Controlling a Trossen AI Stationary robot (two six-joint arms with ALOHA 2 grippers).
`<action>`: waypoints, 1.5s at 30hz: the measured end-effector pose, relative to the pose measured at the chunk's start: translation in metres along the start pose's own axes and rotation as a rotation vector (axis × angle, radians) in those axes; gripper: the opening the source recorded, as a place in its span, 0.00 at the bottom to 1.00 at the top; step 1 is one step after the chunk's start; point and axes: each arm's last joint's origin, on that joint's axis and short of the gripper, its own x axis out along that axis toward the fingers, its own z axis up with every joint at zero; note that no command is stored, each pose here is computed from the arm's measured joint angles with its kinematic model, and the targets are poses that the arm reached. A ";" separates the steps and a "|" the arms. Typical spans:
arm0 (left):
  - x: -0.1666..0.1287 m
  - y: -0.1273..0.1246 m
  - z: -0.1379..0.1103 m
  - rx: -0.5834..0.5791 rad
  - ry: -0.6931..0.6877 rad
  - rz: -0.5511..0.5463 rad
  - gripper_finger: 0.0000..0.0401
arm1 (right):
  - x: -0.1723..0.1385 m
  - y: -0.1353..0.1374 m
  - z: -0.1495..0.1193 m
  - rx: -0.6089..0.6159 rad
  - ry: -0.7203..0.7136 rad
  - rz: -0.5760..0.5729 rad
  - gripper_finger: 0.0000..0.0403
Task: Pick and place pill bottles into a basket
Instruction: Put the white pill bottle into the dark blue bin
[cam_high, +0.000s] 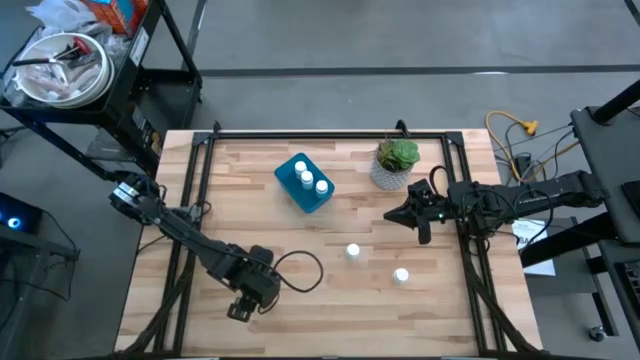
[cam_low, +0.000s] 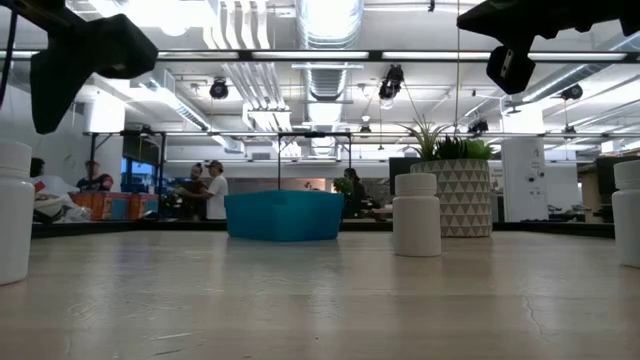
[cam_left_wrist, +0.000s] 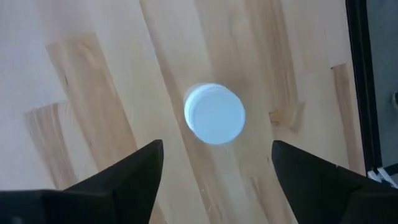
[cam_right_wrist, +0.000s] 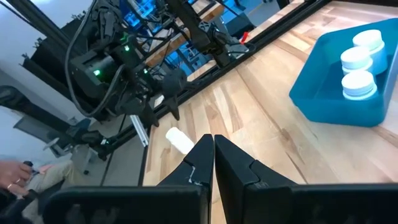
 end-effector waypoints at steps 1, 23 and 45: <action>0.001 0.000 0.001 0.000 -0.009 -0.002 0.71 | 0.000 0.000 0.000 0.000 0.000 0.000 0.02; 0.040 0.002 0.006 0.004 0.013 0.028 0.71 | 0.000 -0.001 0.001 0.008 -0.017 -0.019 0.02; 0.040 0.001 0.008 0.001 0.006 -0.005 0.42 | 0.000 -0.001 0.001 0.008 -0.016 -0.019 0.02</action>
